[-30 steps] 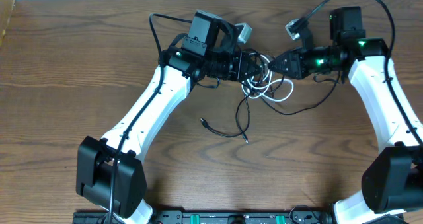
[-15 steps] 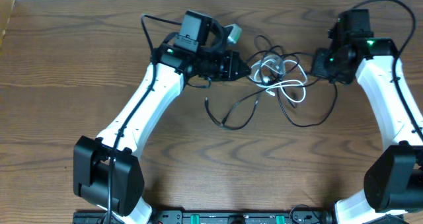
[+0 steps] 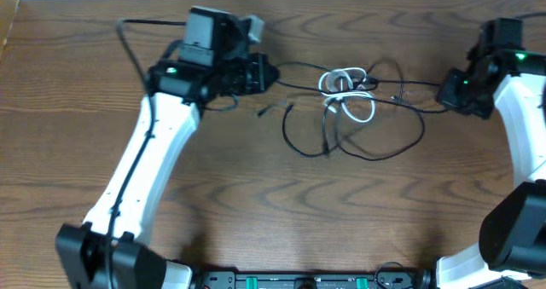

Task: Untangle cables

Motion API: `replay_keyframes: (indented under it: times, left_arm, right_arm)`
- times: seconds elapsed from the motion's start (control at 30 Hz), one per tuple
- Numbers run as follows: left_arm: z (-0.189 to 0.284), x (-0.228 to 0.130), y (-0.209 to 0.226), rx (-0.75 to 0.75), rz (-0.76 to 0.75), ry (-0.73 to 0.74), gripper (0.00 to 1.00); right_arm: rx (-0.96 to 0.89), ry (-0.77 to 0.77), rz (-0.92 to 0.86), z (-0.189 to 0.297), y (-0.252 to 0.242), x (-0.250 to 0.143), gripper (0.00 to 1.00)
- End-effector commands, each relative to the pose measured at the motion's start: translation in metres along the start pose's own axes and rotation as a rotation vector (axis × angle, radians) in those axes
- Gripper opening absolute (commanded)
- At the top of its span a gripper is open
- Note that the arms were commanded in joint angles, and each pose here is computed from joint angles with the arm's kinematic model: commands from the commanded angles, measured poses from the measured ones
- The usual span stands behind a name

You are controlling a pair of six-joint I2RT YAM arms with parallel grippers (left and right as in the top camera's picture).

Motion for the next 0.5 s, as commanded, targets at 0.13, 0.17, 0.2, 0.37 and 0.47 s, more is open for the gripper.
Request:
replay_keyframes:
  times: [0.13, 0.17, 0.2, 0.37, 0.47]
  left_arm:
    - [0.018, -0.001, 0.014, 0.118, 0.006, -0.02, 0.07]
    - [0.017, -0.002, 0.012, 0.114, 0.004, -0.011, 0.08]
    - [0.014, -0.004, 0.009, 0.11, -0.001, -0.004, 0.07]
    - [0.007, -0.008, -0.004, 0.087, -0.029, 0.012, 0.07]
    - [0.004, -0.01, -0.01, 0.077, -0.042, 0.022, 0.08]
  right_arm:
    - [0.224, 0.054, 0.24, 0.01, 0.015, -0.003, 0.02]
    - [0.273, 0.071, 0.277, 0.011, 0.022, -0.007, 0.04]
    - [0.317, 0.083, 0.316, 0.013, 0.028, -0.011, 0.08]
    - [0.494, 0.106, 0.471, 0.024, 0.054, -0.026, 0.73]
    - [0.611, 0.092, 0.556, 0.042, 0.071, -0.034, 0.8]
Point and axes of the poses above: each gripper's point midway between its finger pads, its own z axis back along the fingers, its own y axis along the line the jaws close on, x = y × z, the point moved 4 cm from there along z, back along the fingers, and after that the axes turned 10 degrees about -z, right-handed, at the moved point
